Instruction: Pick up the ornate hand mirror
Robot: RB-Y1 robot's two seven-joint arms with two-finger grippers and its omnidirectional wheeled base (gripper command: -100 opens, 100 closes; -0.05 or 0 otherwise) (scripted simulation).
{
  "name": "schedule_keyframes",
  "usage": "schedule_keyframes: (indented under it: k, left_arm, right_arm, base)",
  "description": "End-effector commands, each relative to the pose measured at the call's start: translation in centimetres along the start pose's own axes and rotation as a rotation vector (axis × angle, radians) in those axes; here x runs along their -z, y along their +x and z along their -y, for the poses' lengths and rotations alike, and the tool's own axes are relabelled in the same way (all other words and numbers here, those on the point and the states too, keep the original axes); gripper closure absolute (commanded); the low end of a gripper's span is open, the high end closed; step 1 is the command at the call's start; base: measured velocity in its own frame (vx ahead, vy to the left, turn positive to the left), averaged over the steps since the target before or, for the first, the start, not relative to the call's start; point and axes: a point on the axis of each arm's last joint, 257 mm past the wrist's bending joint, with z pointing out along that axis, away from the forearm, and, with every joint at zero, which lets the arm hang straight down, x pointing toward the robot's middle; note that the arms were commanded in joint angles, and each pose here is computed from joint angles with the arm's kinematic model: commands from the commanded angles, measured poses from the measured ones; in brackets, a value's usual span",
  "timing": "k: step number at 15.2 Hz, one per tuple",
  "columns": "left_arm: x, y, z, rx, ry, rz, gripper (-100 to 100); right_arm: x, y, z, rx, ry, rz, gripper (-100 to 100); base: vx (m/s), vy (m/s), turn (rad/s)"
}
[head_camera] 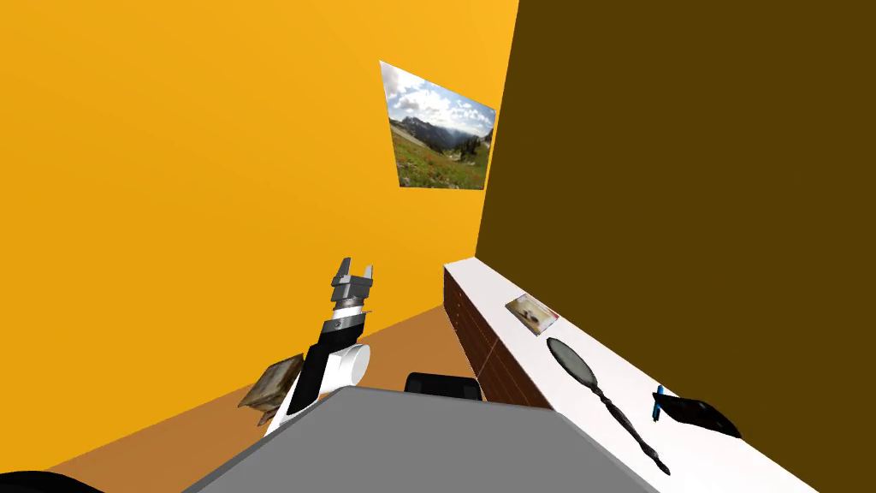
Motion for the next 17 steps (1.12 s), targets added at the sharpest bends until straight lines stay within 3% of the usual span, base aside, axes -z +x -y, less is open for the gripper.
schedule_keyframes:
  k: [1,3,6,10,15,17]
  left_arm:
    - [0.0,0.0,0.0,0.0,0.0,0.0,0]
    - [0.0,0.0,0.0,0.0,0.0,0.0,0]
    - [0.0,0.0,0.0,0.0,0.0,0.0,0]
    - [0.0,0.0,0.0,0.0,0.0,0.0,0]
    - [0.0,0.0,0.0,-0.001,0.0,0.0,0]
    - [0.0,0.0,0.0,-0.001,0.0,0.0,0]
  right_arm:
    - [1.3,0.9,2.2,0.012,0.056,-0.029,-100]
    - [3.8,1.5,6.7,0.036,0.164,-0.074,-100]
    - [4.9,1.3,8.8,0.048,0.214,-0.088,-100]
    - [8.1,-0.8,14.3,0.087,0.354,-0.099,-100]
    - [8.8,-3.9,16.5,0.108,0.414,-0.064,-100]
    - [8.0,-2.8,16.5,0.104,0.407,-0.065,-100]
  base:
    - [0.052,-0.01,0.361]
    - [0.059,-0.024,0.413]
    - [0.067,-0.041,0.349]
    - [0.081,-0.088,0.464]
    - [0.103,-0.122,0.354]
    - [0.036,-0.039,0.061]
